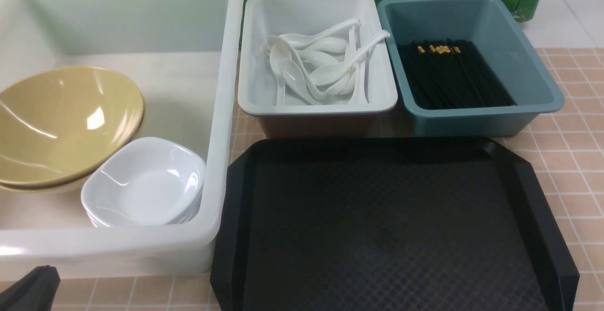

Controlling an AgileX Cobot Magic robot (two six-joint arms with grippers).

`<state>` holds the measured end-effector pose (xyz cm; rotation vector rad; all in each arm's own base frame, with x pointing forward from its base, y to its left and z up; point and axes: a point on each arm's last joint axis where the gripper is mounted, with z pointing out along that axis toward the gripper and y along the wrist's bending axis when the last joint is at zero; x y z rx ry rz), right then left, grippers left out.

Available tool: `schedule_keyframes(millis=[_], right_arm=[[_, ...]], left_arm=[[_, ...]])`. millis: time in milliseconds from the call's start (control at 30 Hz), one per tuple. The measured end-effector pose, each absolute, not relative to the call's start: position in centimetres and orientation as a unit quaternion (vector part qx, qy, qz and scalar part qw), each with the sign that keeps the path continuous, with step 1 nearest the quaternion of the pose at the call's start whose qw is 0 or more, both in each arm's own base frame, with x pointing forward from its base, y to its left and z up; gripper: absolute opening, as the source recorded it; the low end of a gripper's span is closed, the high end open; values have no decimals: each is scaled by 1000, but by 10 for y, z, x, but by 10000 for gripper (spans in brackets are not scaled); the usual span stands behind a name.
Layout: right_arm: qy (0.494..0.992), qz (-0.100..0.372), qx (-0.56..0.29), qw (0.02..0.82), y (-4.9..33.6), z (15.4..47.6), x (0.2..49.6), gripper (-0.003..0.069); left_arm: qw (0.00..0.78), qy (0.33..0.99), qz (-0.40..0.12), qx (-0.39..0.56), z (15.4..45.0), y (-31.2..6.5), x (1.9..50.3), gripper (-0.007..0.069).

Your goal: On brown table put chopsticks spoon bowls plates into blue grey white boxes.

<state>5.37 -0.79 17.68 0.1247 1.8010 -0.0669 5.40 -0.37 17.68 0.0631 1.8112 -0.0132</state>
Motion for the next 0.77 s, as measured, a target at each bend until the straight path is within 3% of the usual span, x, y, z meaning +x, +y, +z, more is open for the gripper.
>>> schedule_keyframes(millis=[767], right_arm=[[783, -29, 54, 619, -8, 177, 54, 121]], left_arm=[[617, 787, -6, 27, 177, -4, 54, -11]])
